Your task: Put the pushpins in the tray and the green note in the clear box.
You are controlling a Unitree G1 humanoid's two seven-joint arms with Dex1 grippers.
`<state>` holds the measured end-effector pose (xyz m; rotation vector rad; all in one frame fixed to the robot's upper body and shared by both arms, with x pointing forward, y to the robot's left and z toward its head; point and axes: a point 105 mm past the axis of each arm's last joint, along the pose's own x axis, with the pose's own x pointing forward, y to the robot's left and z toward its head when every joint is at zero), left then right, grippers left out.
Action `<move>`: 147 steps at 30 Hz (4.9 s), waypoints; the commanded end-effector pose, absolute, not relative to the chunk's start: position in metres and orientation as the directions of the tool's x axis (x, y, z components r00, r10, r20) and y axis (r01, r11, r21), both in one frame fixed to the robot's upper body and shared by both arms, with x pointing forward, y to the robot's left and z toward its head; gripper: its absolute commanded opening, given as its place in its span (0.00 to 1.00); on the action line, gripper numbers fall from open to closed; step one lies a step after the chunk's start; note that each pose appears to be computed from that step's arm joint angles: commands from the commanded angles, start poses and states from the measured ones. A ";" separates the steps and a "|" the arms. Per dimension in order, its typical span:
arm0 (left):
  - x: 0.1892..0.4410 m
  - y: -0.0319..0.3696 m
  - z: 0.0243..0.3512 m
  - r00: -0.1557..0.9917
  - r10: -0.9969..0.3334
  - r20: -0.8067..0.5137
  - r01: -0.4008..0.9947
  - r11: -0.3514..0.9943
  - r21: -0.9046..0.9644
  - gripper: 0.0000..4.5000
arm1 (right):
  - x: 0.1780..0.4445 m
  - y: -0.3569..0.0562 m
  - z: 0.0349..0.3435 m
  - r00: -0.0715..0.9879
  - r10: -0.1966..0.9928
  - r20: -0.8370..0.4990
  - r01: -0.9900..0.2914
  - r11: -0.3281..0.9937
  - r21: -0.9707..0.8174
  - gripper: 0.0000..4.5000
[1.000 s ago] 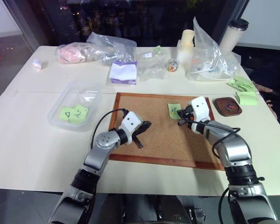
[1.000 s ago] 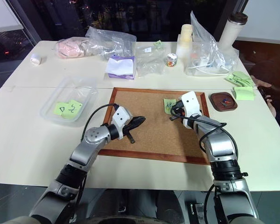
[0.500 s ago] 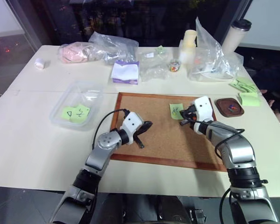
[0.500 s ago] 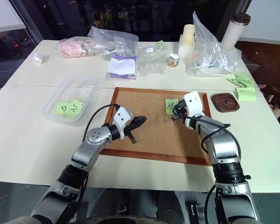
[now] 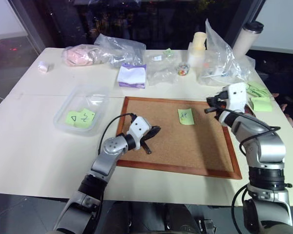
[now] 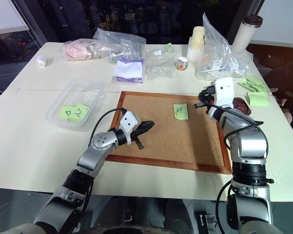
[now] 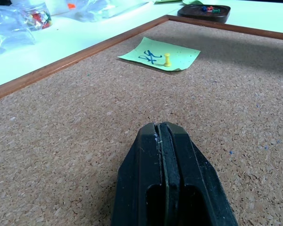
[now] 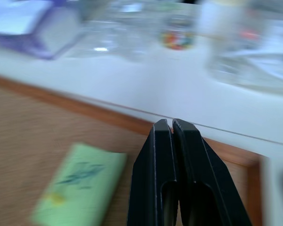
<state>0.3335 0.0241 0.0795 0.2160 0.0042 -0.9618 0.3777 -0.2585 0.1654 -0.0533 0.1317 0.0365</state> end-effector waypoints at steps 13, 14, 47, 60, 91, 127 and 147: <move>0.329 0.028 0.057 0.596 -0.784 -0.174 0.803 0.575 0.159 0.00 | 0.385 -0.338 0.144 0.943 -0.288 -0.167 0.304 0.949 0.081 0.00; 0.329 0.029 0.057 0.597 -0.783 -0.174 0.802 0.576 0.159 0.00 | 0.385 -0.337 0.143 0.943 -0.287 -0.169 0.303 0.950 0.079 0.00; 0.337 0.035 0.066 0.617 -0.770 -0.164 0.786 0.592 0.179 0.00 | 0.352 -0.168 0.149 0.852 0.496 -0.169 -0.512 0.857 -0.062 0.99; 0.335 0.039 0.064 0.626 -0.761 -0.170 0.779 0.600 0.182 0.00 | 0.366 -0.152 0.126 0.846 0.492 -0.206 -0.514 0.855 -0.072 0.71; 0.329 0.036 0.051 0.630 -0.751 -0.195 0.776 0.614 0.141 0.00 | 0.346 -0.146 0.172 0.834 0.534 -0.139 -0.550 0.822 -0.146 0.00; 0.348 -0.028 0.156 0.452 -0.888 0.085 0.678 0.280 -0.680 0.65 | 0.286 -0.124 0.185 0.764 0.612 -0.205 -0.644 0.703 -0.302 0.00; 0.347 -0.025 0.150 0.466 -0.881 0.079 0.639 0.274 -0.719 0.01 | 0.287 -0.127 0.199 0.787 0.594 -0.168 -0.613 0.721 -0.322 0.00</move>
